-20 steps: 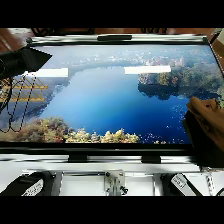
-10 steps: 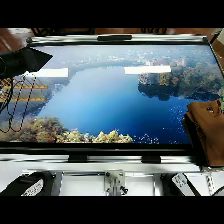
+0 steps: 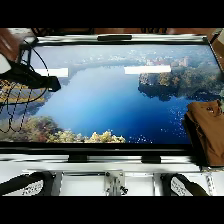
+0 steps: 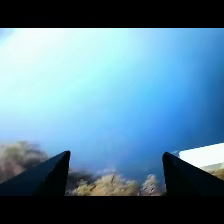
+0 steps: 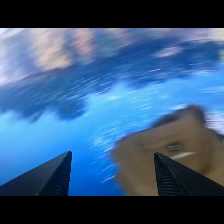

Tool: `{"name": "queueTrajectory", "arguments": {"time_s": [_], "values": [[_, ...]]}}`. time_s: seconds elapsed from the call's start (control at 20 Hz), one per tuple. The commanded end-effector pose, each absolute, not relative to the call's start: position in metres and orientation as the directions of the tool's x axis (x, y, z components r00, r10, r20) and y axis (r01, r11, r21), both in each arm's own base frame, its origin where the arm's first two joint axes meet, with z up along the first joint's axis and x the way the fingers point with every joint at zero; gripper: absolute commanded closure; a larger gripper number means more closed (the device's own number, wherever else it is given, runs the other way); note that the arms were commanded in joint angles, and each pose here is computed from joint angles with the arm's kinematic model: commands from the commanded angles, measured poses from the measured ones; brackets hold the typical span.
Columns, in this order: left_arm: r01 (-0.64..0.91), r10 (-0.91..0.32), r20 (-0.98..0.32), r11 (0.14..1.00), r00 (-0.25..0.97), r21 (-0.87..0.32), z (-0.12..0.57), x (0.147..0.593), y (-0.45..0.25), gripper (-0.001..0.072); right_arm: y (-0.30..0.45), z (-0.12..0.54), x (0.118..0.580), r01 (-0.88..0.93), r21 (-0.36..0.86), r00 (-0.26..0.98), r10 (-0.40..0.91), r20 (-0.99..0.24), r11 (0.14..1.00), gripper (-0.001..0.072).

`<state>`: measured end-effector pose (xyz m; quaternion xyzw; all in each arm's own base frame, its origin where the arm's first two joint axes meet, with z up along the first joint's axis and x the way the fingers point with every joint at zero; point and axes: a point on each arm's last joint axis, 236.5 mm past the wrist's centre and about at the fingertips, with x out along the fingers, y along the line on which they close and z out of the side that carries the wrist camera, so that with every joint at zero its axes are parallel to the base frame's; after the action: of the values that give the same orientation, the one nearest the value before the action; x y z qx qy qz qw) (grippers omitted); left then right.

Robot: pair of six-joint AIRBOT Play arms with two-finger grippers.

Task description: Fold the shirts.

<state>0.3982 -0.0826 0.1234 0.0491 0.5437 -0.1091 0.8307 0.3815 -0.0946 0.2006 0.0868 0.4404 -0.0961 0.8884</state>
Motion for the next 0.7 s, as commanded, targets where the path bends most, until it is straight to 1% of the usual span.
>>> {"name": "queueTrajectory", "arguments": {"time_s": [0.0,0.05,0.15,0.25,0.35,0.65], "values": [[0.167,0.040,-0.977,0.983,0.210,0.076,0.085,0.377,-0.052,-0.0013,0.027,0.130,0.374,0.004,0.093,0.292,0.087,-0.952,0.996,0.0092],[0.168,0.041,-0.978,0.983,0.206,0.077,0.081,0.375,-0.052,-0.0013,0.040,0.112,0.372,-0.021,0.078,0.220,0.080,-0.972,0.997,0.0092],[0.160,0.042,-0.980,0.984,0.196,0.074,0.068,0.363,-0.050,-0.0013,0.053,0.092,0.374,0.007,0.070,0.162,0.068,-0.984,0.998,0.0092],[0.155,0.033,-0.975,0.986,0.219,0.068,0.051,0.347,-0.048,-0.0013,0.054,0.086,0.376,-0.006,0.041,0.154,0.041,-0.987,0.999,0.0092],[0.158,0.026,-0.967,0.985,0.253,0.068,0.044,0.337,-0.046,-0.0013,0.058,0.087,0.375,-0.011,0.049,0.154,0.050,-0.987,0.999,0.0092],[0.159,0.014,-0.952,0.985,0.307,0.066,0.044,0.348,-0.049,-0.0013,0.058,0.086,0.376,-0.011,0.052,0.153,0.053,-0.987,0.999,0.0092]]}}
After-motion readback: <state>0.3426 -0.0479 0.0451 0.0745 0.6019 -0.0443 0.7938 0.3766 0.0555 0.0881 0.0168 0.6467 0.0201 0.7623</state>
